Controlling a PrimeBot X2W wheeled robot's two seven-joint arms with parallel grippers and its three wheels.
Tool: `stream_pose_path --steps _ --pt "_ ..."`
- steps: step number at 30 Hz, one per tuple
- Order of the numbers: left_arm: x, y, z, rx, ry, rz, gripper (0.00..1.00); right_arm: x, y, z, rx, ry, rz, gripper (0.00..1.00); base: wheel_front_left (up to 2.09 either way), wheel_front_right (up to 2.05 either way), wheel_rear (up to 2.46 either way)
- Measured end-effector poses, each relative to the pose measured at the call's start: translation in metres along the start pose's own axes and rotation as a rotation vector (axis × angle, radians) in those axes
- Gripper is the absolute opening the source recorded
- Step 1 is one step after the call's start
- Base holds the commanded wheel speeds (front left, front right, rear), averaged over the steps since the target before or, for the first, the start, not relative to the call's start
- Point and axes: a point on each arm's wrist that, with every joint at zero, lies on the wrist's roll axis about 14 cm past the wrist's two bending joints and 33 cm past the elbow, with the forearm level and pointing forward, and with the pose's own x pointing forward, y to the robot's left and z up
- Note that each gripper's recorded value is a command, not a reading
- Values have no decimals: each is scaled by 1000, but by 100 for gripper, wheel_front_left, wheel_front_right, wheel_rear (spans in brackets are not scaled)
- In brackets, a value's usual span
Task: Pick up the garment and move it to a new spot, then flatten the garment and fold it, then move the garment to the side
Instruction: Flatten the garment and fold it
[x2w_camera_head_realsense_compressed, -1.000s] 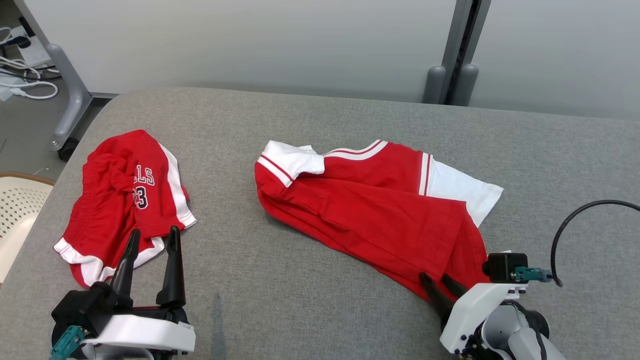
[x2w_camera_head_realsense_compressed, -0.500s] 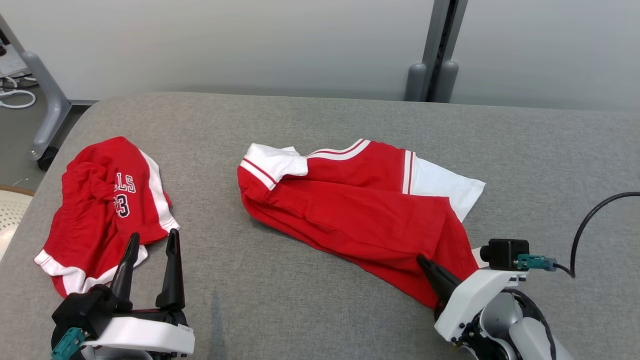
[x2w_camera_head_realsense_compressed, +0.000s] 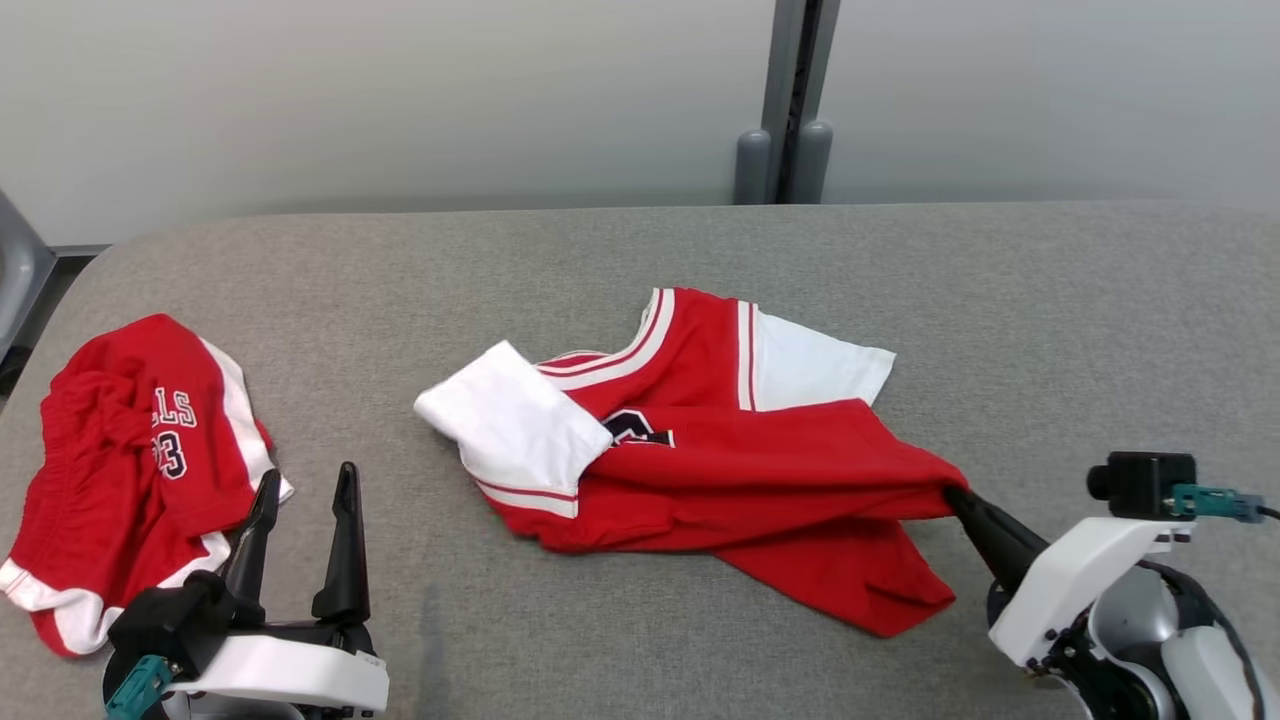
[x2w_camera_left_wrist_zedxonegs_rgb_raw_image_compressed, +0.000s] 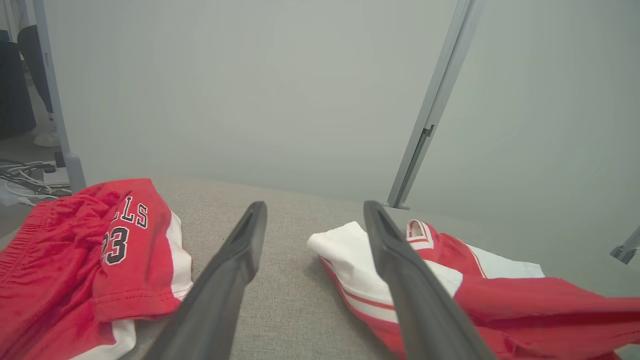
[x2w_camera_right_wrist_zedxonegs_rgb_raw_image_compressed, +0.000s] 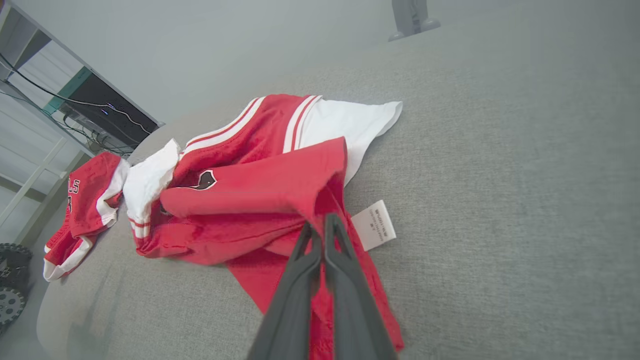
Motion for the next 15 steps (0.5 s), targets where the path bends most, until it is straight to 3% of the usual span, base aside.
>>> stream_pose_path --steps 9,15 --pt "5 -11 -13 0 39 -37 100 -26 -48 9 -27 -31 -141 0 0 0 0" --pt "5 -12 -18 1 60 -44 100 -34 -74 -13 -79 38 -239 0 0 0 0"
